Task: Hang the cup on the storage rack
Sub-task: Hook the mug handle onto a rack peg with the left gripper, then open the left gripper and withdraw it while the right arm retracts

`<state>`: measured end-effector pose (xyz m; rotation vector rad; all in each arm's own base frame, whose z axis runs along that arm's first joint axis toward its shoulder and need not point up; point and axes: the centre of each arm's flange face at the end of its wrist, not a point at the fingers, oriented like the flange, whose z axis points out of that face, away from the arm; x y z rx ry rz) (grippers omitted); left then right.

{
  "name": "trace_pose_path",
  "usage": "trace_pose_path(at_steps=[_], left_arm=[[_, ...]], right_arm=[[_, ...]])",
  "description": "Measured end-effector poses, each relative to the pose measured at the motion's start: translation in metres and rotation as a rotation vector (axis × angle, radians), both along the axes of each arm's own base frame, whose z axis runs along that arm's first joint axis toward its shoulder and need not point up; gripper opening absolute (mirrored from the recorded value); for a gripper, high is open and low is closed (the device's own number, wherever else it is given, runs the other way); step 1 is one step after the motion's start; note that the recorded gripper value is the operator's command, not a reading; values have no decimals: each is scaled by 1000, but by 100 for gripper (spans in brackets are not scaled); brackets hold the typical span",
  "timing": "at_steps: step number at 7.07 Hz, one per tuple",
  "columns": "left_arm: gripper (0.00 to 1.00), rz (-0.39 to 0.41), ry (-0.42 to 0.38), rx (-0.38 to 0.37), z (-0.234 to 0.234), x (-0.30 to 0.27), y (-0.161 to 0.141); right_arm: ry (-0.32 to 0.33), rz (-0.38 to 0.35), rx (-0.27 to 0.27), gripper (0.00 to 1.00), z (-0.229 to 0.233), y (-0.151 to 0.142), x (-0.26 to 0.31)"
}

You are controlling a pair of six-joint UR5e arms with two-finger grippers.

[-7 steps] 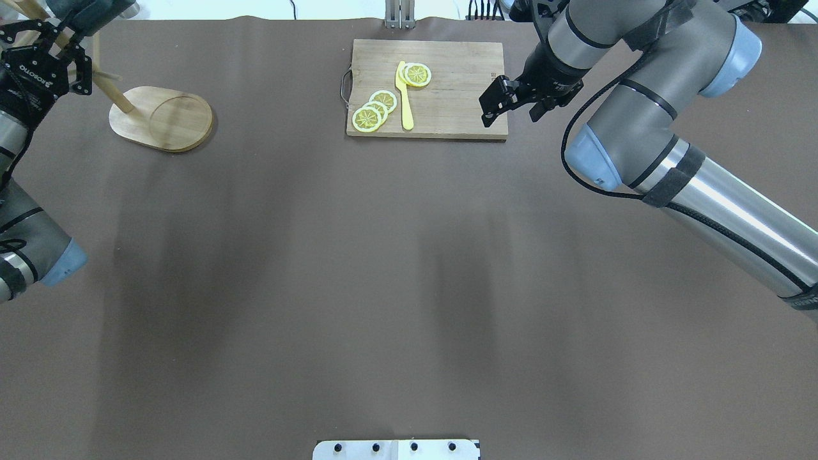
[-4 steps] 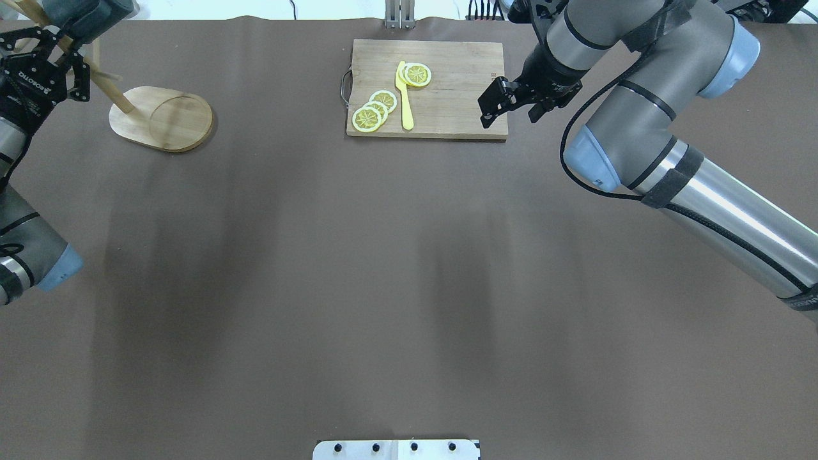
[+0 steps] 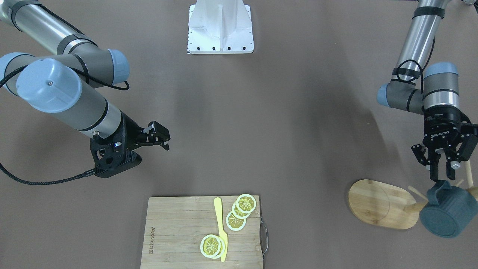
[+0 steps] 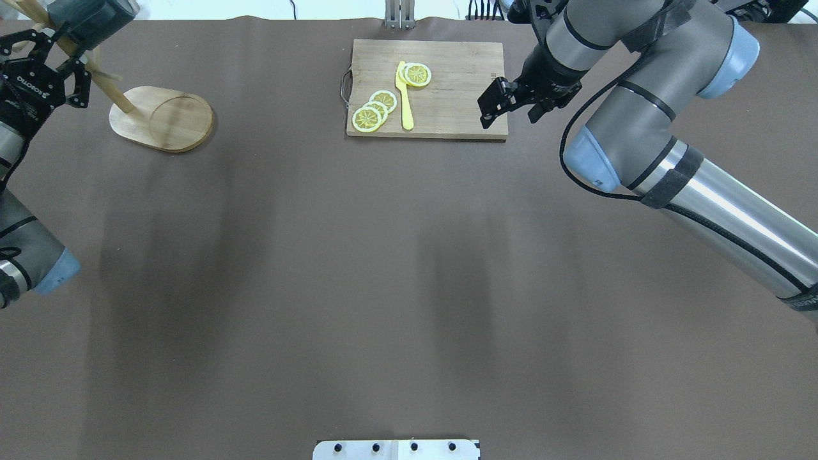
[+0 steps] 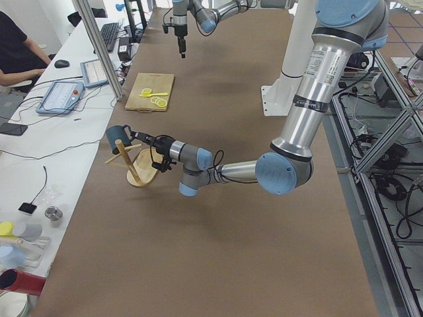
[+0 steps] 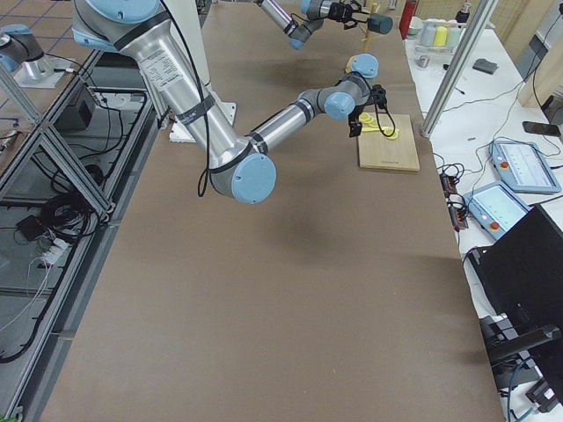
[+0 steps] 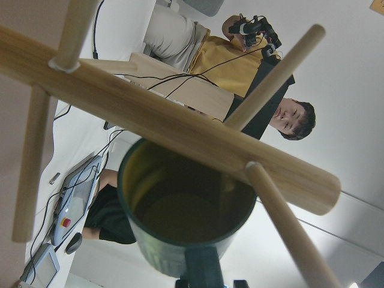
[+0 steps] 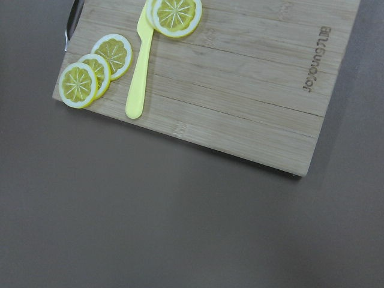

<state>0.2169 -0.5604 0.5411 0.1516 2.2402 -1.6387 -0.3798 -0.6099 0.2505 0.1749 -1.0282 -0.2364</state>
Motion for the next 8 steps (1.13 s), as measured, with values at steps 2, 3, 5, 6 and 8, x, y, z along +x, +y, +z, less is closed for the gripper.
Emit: trace_pose_path(at_steps=[2, 3, 5, 6, 8], left_arm=[[99, 7, 16, -4, 1, -2, 3], [99, 8, 23, 5, -2, -4, 5], [99, 7, 36, 28, -13, -9, 11], [99, 7, 43, 42, -19, -13, 17], [99, 6, 63, 70, -32, -24, 33]], right_arm=[[0, 0, -1, 100, 0, 0, 0], [0, 0, 0, 100, 0, 0, 0], [0, 0, 0, 100, 0, 0, 0], [0, 0, -1, 100, 0, 0, 0], [1, 0, -2, 99, 1, 0, 0]])
